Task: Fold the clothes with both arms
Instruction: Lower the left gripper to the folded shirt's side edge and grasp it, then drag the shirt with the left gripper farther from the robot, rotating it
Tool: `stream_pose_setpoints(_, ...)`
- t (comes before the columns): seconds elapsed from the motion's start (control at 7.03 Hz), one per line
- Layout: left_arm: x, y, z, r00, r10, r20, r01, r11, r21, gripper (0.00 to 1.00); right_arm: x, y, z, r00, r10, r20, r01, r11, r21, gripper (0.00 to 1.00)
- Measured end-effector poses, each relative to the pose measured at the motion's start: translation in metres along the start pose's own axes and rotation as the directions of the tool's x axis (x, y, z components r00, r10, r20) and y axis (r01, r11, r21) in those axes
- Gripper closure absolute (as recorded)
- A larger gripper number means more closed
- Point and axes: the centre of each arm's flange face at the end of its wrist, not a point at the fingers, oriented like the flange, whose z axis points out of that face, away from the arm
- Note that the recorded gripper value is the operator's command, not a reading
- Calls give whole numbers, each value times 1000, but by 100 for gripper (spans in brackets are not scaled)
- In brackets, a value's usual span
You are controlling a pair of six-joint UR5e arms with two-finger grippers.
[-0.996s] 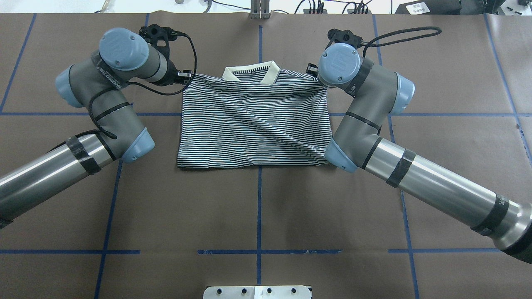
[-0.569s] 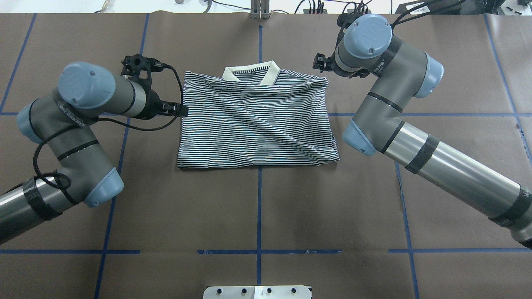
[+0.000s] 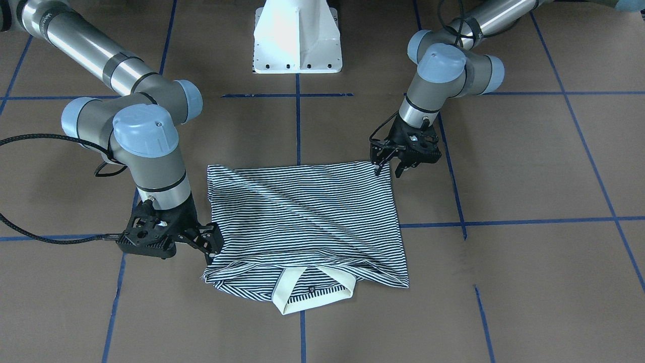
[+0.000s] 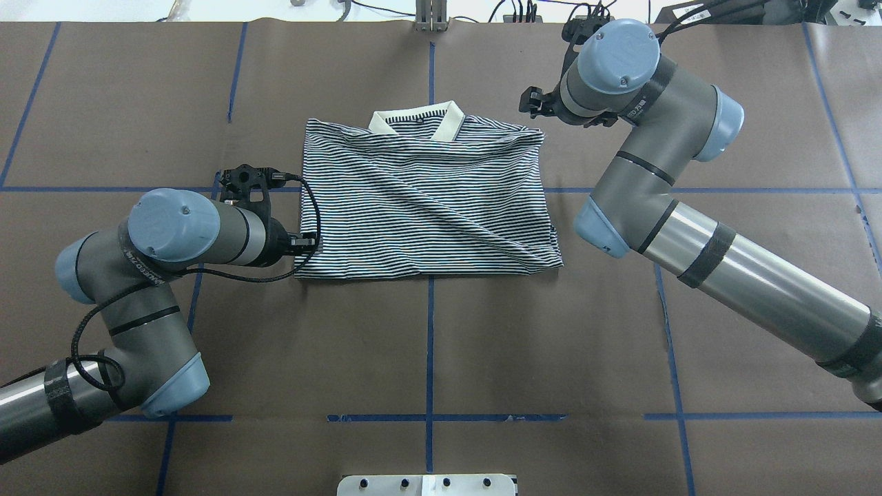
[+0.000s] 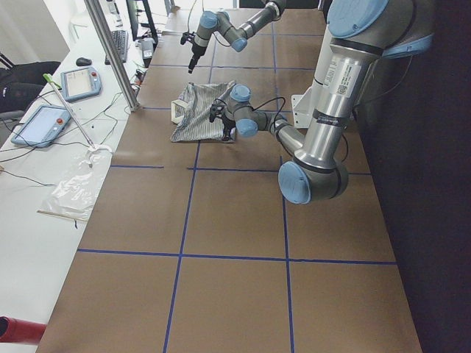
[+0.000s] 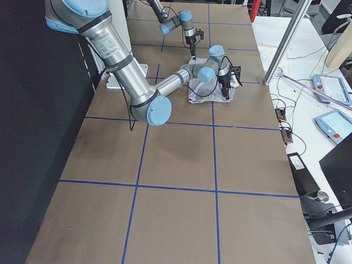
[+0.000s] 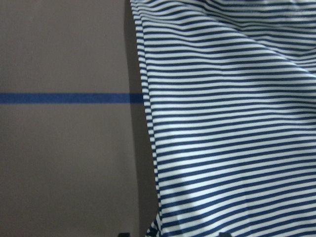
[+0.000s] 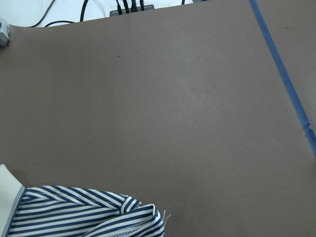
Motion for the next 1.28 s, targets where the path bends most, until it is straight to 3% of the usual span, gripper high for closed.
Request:
stream_pose_setpoints(0.28, 1, 3, 0, 1000, -9, -1, 9, 1000, 0, 100, 0, 0, 0, 1000, -1, -1, 1, 1000, 1, 0)
stream_pose_setpoints(1.0, -30, 12, -10, 999, 28, 26, -28, 1000, 0, 100, 6, 3, 5, 1000, -1, -9, 1, 1000, -2, 0)
stream_pose_setpoints(1.28, -74, -16, -10, 989, 105, 105, -110, 993, 48, 100, 8, 3, 6, 1000, -1, -13, 1, 1000, -4, 0)
